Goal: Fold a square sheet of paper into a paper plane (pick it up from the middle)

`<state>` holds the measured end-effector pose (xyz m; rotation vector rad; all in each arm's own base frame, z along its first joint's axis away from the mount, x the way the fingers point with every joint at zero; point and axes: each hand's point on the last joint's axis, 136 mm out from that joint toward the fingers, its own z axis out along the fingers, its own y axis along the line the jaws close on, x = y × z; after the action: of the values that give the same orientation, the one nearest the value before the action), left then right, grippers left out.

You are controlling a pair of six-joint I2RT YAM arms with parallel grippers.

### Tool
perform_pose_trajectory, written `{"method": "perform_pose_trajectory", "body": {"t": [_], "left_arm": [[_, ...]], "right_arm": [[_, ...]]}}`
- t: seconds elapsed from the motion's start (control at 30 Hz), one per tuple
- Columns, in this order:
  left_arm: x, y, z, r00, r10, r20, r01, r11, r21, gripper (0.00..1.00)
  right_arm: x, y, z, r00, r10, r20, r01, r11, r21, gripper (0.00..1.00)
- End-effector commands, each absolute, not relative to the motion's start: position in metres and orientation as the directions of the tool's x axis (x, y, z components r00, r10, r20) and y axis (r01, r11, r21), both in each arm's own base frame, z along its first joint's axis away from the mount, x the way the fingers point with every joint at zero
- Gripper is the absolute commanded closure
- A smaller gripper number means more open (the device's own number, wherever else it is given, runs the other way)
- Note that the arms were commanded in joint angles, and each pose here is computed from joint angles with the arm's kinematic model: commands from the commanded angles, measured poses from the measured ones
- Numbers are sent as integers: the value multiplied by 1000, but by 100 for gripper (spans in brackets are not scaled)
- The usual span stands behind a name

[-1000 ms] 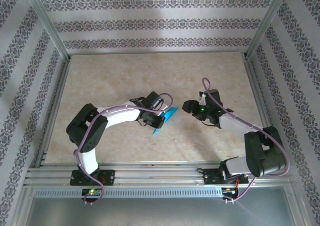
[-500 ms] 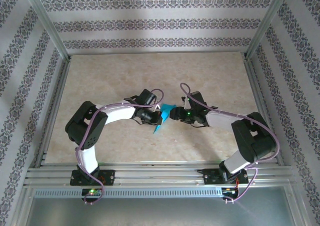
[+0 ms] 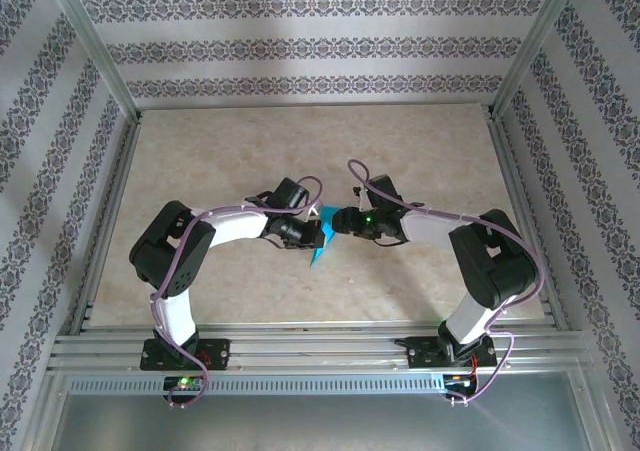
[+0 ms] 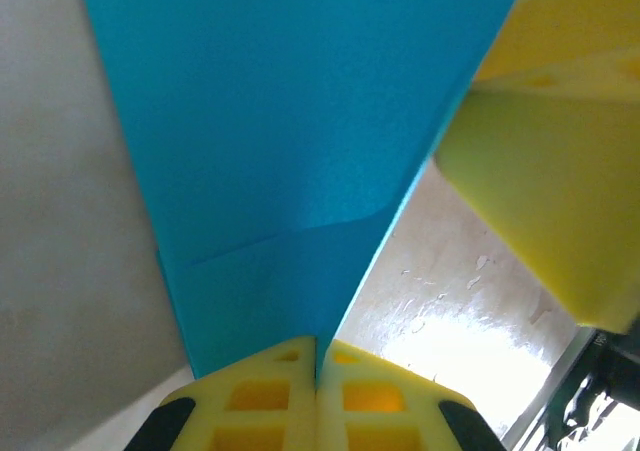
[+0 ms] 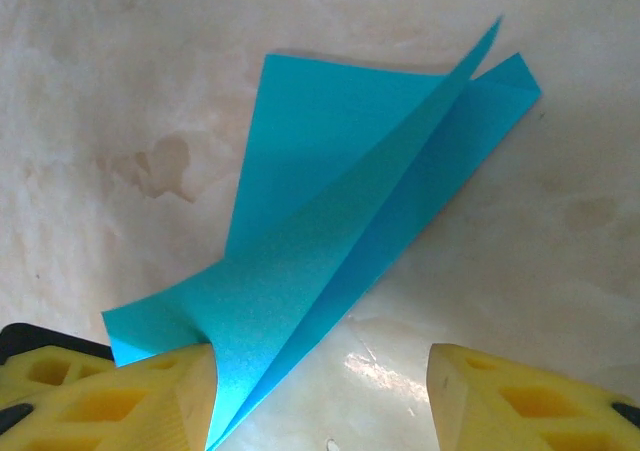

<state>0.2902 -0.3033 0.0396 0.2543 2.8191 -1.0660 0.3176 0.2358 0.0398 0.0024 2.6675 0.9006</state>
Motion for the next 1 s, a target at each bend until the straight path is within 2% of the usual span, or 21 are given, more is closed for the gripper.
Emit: {"method": "perform_pose_trajectory", "body": {"t": [0.0, 0.4, 0.97], "left_arm": [[292, -302, 34, -984, 98, -146, 171, 730, -662, 100], [291, -300, 26, -989, 82, -125, 146, 727, -671, 100], [292, -298, 20, -993, 52, -102, 108, 719, -686, 98]], "right_arm": [[321, 241, 37, -947, 76, -311, -121, 814, 568, 40], [320, 243, 21, -963, 90, -255, -75, 817, 571, 35], [311, 228, -19, -984, 102, -149, 29, 903, 428, 34]]}}
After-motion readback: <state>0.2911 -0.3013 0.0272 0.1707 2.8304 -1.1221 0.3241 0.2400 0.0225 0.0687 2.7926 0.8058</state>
